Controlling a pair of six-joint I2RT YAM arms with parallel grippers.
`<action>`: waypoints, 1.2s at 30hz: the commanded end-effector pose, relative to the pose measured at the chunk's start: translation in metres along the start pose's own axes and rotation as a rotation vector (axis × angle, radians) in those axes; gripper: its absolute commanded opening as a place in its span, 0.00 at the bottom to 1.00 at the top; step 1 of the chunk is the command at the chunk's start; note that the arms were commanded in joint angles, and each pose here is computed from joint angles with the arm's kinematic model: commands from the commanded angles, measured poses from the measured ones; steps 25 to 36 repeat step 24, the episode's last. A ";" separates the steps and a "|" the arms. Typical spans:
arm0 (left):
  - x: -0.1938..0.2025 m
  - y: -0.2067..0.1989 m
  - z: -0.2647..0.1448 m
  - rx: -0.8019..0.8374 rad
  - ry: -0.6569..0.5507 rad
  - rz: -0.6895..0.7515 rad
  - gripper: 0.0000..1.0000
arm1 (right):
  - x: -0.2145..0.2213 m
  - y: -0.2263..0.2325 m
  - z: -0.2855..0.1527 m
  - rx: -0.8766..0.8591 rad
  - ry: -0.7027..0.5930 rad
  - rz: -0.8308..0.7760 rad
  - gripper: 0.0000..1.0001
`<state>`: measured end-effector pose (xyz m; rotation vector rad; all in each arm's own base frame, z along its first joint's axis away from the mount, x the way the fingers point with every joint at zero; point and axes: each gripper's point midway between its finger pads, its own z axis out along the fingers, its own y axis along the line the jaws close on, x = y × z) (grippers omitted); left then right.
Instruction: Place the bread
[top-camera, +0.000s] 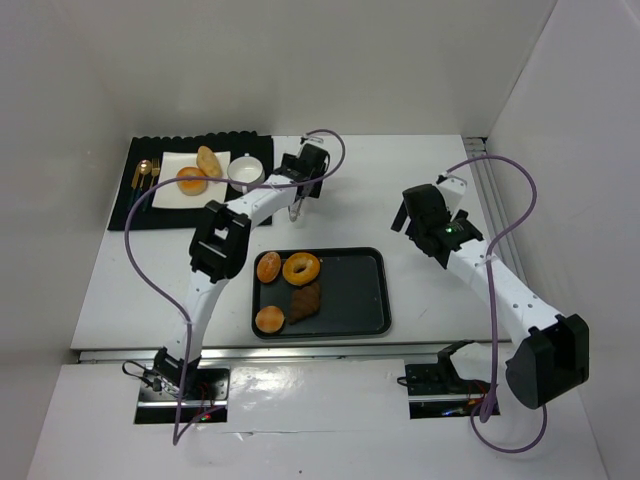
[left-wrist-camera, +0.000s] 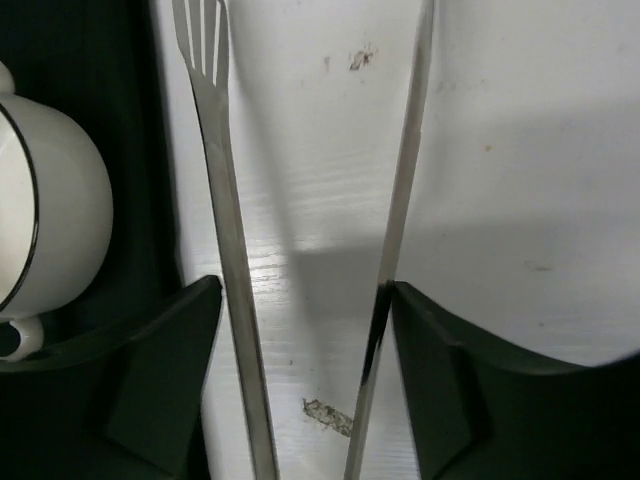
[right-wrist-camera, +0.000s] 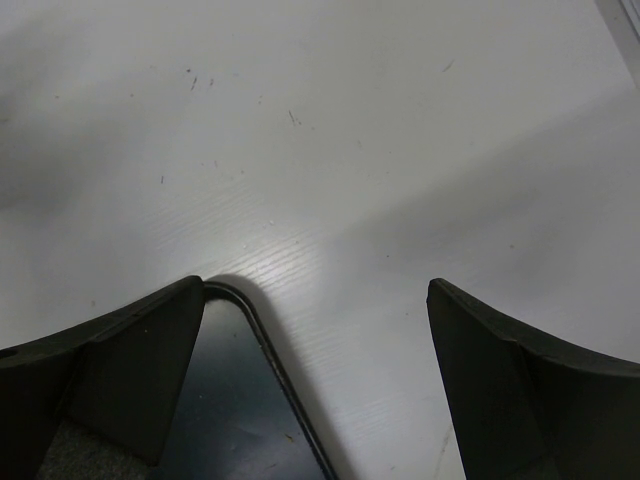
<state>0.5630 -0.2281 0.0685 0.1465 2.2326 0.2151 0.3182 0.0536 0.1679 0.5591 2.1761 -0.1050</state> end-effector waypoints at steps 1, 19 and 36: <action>-0.013 -0.005 -0.001 0.053 -0.017 -0.031 0.85 | -0.011 -0.007 -0.006 0.032 -0.041 0.044 0.99; -0.094 0.025 -0.120 0.172 -0.140 -0.137 0.99 | -0.030 -0.006 -0.013 0.038 -0.089 0.058 0.99; -0.101 0.040 -0.157 0.198 -0.168 -0.159 0.99 | -0.027 -0.007 -0.014 0.032 -0.083 0.057 0.99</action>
